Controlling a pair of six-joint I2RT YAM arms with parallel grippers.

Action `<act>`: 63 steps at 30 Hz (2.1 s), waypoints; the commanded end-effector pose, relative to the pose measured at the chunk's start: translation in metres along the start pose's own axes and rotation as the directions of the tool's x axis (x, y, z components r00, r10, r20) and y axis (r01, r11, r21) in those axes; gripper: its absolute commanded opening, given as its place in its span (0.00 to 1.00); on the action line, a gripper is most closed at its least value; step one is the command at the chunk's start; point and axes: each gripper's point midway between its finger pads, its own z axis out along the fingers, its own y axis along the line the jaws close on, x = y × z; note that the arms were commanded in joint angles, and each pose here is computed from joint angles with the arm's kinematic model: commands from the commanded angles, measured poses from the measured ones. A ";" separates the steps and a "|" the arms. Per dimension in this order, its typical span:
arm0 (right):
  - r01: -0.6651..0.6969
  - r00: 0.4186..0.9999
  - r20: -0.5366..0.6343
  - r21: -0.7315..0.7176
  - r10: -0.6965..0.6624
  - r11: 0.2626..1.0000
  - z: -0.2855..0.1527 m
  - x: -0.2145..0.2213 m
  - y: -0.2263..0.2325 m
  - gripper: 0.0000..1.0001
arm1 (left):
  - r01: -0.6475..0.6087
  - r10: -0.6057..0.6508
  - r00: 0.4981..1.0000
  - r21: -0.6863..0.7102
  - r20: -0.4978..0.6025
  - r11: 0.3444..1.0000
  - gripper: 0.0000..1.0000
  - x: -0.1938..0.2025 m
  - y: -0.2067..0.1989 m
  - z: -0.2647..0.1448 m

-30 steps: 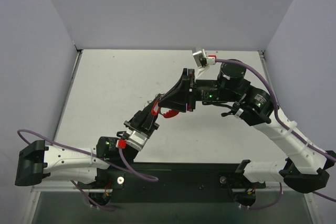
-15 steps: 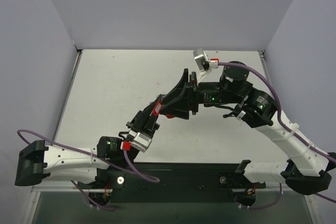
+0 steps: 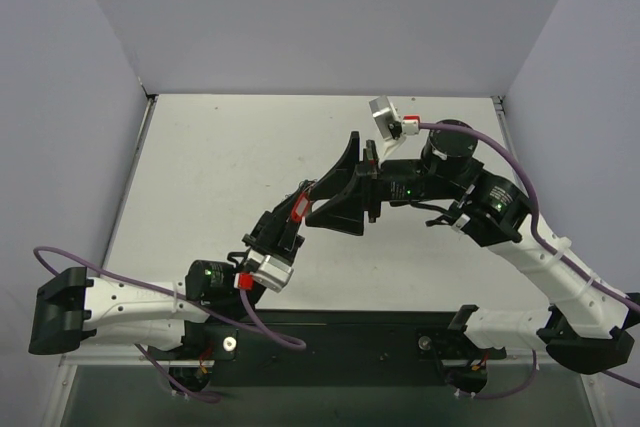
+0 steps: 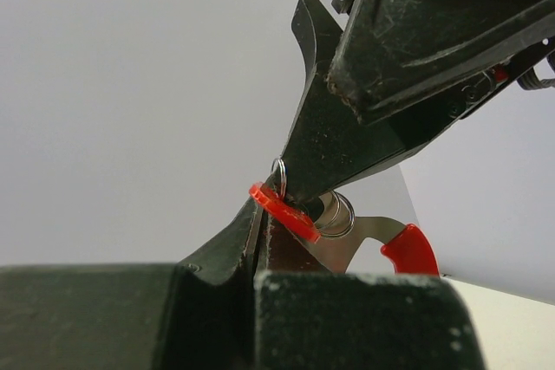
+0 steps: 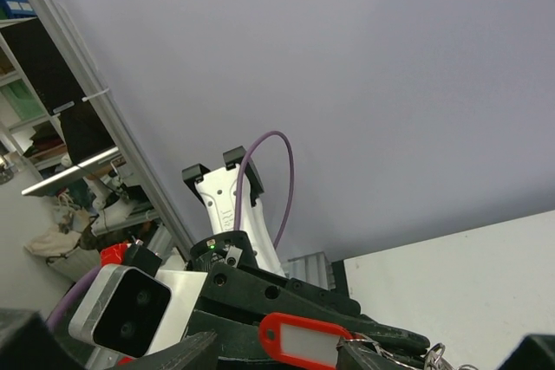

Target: Put the keys on the keyring

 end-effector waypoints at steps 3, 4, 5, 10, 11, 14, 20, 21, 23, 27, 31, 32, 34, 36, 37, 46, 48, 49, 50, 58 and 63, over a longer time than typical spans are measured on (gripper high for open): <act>0.028 0.999 -0.033 -0.177 -0.034 0.984 -0.005 0.008 0.043 0.56 | -0.049 0.048 0.998 -0.014 -0.047 0.999 0.00 0.010 0.008 -0.004; 0.025 0.999 -0.037 -0.171 -0.032 0.985 -0.005 0.009 0.041 0.56 | -0.047 0.046 0.998 -0.021 -0.041 0.999 0.00 0.007 0.012 -0.005; 0.021 0.999 -0.041 -0.161 -0.028 0.987 -0.004 0.011 0.039 0.56 | -0.053 0.052 0.998 -0.016 -0.043 0.998 0.00 0.007 0.012 -0.006; -0.017 0.997 -0.082 -0.111 0.008 0.994 0.000 0.022 0.026 0.56 | -0.067 0.067 0.998 0.026 -0.022 0.997 0.00 0.000 0.012 -0.008; -0.018 0.996 -0.085 -0.098 0.009 0.995 0.000 0.024 0.024 0.56 | -0.072 0.073 0.997 0.043 -0.023 0.996 0.00 0.001 0.009 -0.009; -0.025 0.995 -0.095 -0.047 0.021 0.999 0.001 0.028 0.013 0.56 | -0.065 0.066 0.998 0.076 -0.009 0.995 0.00 -0.003 0.006 -0.011; -0.032 0.995 -0.090 0.070 0.039 0.997 0.000 0.033 -0.007 0.58 | -0.018 0.014 0.999 0.128 0.032 0.992 0.00 -0.013 0.000 -0.016; -0.028 0.996 -0.088 0.069 0.034 0.997 -0.001 0.033 -0.006 0.58 | -0.014 0.009 0.999 0.132 0.036 0.991 0.00 -0.014 -0.001 -0.016; -0.028 0.995 -0.090 0.065 0.034 0.998 -0.001 0.033 -0.006 0.59 | -0.016 0.011 0.999 0.137 0.037 0.990 0.00 -0.014 -0.003 -0.015; -0.021 0.995 -0.096 0.023 0.023 1.000 -0.001 0.032 0.002 0.59 | -0.022 0.018 0.999 0.136 0.033 0.990 0.00 -0.011 -0.005 -0.015; 0.015 0.995 -0.097 -0.078 -0.022 0.997 -0.006 0.030 0.021 0.60 | -0.024 0.021 0.999 0.122 0.027 0.992 0.00 -0.010 -0.002 -0.016; 0.029 0.994 -0.098 -0.111 -0.040 0.993 -0.007 0.031 0.027 0.61 | -0.025 0.023 1.000 0.115 0.019 0.993 0.00 -0.008 -0.001 -0.016; 0.055 0.992 -0.100 -0.209 -0.078 0.976 -0.015 0.032 0.046 0.61 | -0.025 0.023 1.000 0.111 0.016 0.993 0.00 -0.008 0.001 -0.017; 0.093 0.989 -0.086 -0.272 -0.120 0.958 -0.022 0.032 0.059 0.61 | -0.021 0.020 1.000 0.109 0.011 0.994 0.00 -0.008 0.003 -0.019; 0.102 0.987 -0.087 -0.314 -0.136 0.944 -0.026 0.033 0.067 0.61 | -0.019 0.018 1.000 0.104 0.010 0.994 0.00 -0.009 0.006 -0.019; 0.273 0.961 -0.003 -0.145 -0.277 0.951 -0.047 0.023 0.050 0.59 | 0.065 -0.067 0.998 0.165 0.008 0.984 0.00 -0.020 0.011 -0.032; 0.295 0.955 0.002 -0.057 -0.295 0.954 -0.048 0.019 0.033 0.56 | 0.110 -0.109 0.994 0.222 -0.014 0.969 0.00 -0.022 0.005 -0.037; 0.296 0.955 0.001 -0.040 -0.296 0.954 -0.048 0.019 0.029 0.53 | 0.129 -0.129 0.991 0.234 -0.015 0.963 0.00 -0.026 0.006 -0.037; 0.292 0.956 -0.006 -0.023 -0.292 0.956 -0.046 0.019 0.022 0.52 | 0.146 -0.149 0.989 0.261 -0.008 0.954 0.00 -0.031 0.003 -0.038; 0.279 0.959 -0.047 -0.026 -0.280 0.960 -0.030 0.023 0.001 0.47 | 0.304 -0.316 0.948 0.414 -0.041 0.858 0.00 -0.060 -0.007 -0.053; 0.294 0.954 -0.059 -0.036 -0.295 0.955 -0.019 0.027 -0.006 0.42 | 0.361 -0.385 0.923 0.409 -0.026 0.838 0.00 -0.066 -0.005 -0.057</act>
